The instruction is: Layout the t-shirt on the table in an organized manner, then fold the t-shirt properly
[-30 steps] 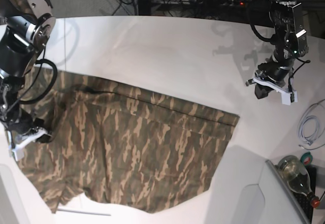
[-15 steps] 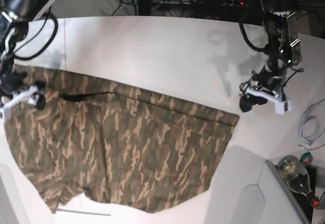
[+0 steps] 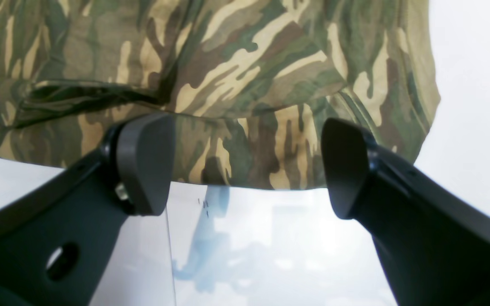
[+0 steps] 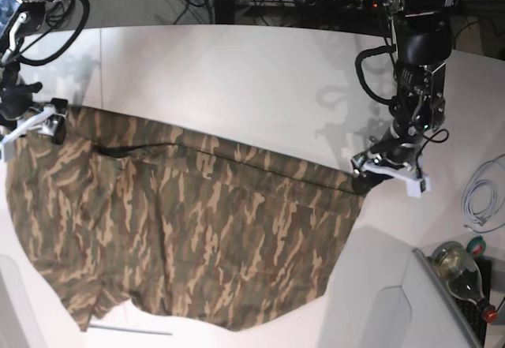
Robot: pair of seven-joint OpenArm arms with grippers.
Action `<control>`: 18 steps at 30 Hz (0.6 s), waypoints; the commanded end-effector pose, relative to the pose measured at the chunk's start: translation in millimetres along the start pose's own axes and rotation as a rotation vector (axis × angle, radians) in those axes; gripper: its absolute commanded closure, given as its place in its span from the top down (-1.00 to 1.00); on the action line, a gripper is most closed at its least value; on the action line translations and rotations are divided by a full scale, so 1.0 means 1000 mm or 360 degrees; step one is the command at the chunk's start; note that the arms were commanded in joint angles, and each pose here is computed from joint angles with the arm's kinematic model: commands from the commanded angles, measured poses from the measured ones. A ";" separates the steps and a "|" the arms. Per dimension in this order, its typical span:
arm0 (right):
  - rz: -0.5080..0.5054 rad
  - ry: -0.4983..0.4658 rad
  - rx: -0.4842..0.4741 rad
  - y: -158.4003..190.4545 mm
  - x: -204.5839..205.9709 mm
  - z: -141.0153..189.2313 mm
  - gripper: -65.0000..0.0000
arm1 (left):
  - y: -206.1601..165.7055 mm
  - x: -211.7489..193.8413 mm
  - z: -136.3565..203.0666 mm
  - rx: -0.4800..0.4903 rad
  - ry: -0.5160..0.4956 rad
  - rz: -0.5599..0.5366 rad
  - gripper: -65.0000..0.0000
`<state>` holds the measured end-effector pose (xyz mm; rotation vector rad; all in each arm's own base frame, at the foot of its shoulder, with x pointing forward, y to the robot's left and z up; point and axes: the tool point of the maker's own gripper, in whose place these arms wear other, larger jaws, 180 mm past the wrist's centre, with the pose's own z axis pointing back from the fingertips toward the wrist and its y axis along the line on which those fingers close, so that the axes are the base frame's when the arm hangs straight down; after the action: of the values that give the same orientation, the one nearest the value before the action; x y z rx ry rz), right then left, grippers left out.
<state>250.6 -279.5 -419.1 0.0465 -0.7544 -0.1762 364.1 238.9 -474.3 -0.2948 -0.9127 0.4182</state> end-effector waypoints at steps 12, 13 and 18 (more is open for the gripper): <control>0.0014 -0.0078 -0.0005 -0.003 0.015 0.003 0.55 | 0.000 0.000 -0.006 0.0006 0.0013 0.0028 -0.25; 0.0014 -0.0078 -0.0005 -0.003 0.015 0.003 0.55 | 0.001 -0.001 -0.007 0.0010 0.0020 0.0034 -0.25; 0.0013 -0.0073 -0.0004 -0.003 0.014 0.003 0.55 | 0.002 -0.001 -0.013 0.0023 0.0043 0.0063 -0.25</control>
<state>250.2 -278.4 -420.1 0.0493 -0.7520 -0.1774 372.7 236.7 -483.7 -0.3154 -0.8962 0.4674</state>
